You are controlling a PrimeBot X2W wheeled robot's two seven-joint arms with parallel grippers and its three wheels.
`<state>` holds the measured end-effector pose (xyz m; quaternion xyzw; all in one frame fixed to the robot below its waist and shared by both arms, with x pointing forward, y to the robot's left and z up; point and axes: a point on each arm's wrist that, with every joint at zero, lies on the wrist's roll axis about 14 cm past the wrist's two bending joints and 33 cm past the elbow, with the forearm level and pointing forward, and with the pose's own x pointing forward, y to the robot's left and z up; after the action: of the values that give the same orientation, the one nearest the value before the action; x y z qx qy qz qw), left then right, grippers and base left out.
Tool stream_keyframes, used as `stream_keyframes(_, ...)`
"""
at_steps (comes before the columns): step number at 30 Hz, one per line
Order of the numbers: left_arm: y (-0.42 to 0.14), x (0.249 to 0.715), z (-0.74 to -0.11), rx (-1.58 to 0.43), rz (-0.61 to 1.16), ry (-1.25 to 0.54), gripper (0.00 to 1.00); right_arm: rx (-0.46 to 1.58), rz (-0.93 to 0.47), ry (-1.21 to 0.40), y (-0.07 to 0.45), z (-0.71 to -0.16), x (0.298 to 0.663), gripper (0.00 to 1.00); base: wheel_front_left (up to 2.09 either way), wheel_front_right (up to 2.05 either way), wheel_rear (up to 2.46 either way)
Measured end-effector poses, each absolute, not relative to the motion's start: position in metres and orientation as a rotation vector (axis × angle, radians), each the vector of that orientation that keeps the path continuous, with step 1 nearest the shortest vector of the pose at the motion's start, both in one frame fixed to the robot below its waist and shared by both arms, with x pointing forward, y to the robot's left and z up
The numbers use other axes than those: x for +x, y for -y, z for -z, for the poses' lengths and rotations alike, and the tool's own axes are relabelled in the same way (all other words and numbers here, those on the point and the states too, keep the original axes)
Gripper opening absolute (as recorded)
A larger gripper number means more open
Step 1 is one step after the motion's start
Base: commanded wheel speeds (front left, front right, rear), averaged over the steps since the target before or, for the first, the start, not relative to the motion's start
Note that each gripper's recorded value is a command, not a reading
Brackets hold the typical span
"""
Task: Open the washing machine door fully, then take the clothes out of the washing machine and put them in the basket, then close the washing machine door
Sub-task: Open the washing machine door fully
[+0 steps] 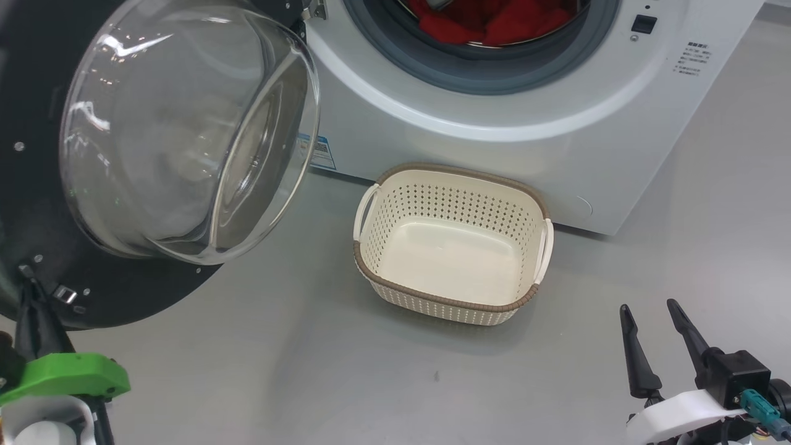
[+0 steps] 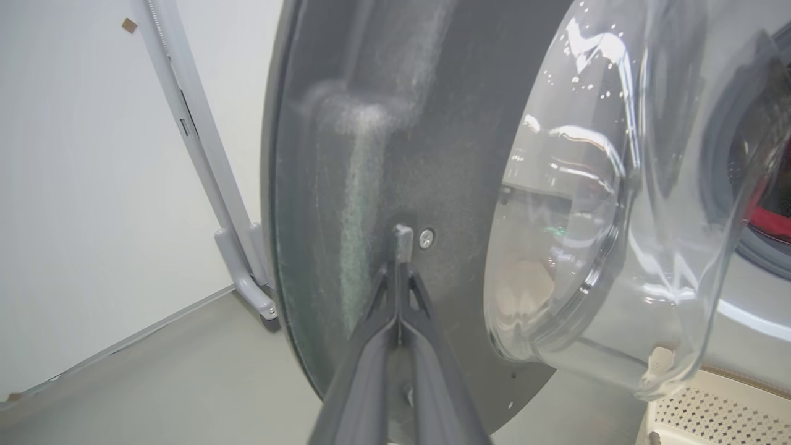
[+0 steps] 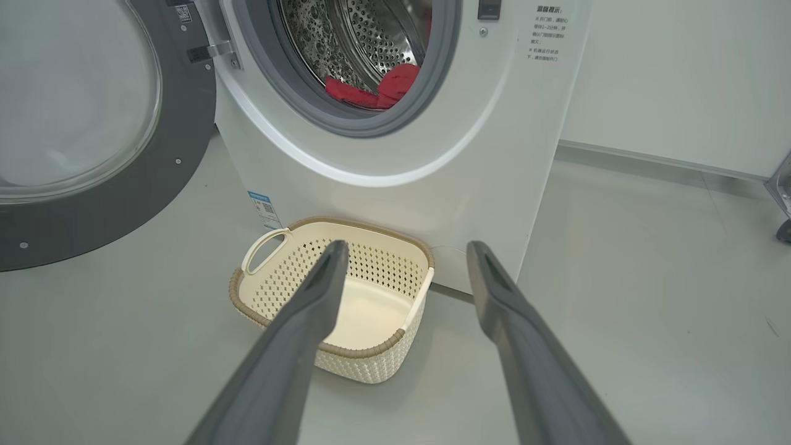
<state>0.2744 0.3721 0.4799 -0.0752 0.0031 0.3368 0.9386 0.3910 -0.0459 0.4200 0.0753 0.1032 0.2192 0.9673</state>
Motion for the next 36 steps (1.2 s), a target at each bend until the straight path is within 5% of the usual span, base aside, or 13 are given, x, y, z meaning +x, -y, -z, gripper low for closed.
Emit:
stream_keyframes(21,-0.366,0.292,-0.48,-0.162,-0.683,0.001,0.0,0.154,-0.397,-0.201,0.06,-0.421,0.393,1.0,0.0,0.0,0.0)
stream_keyframes(36,-0.306,0.302,-0.494,-0.126,-0.505,0.041,0.0,0.161,-0.348,-0.155,0.072,-0.437,0.394,1.0,0.0,0.0,0.0)
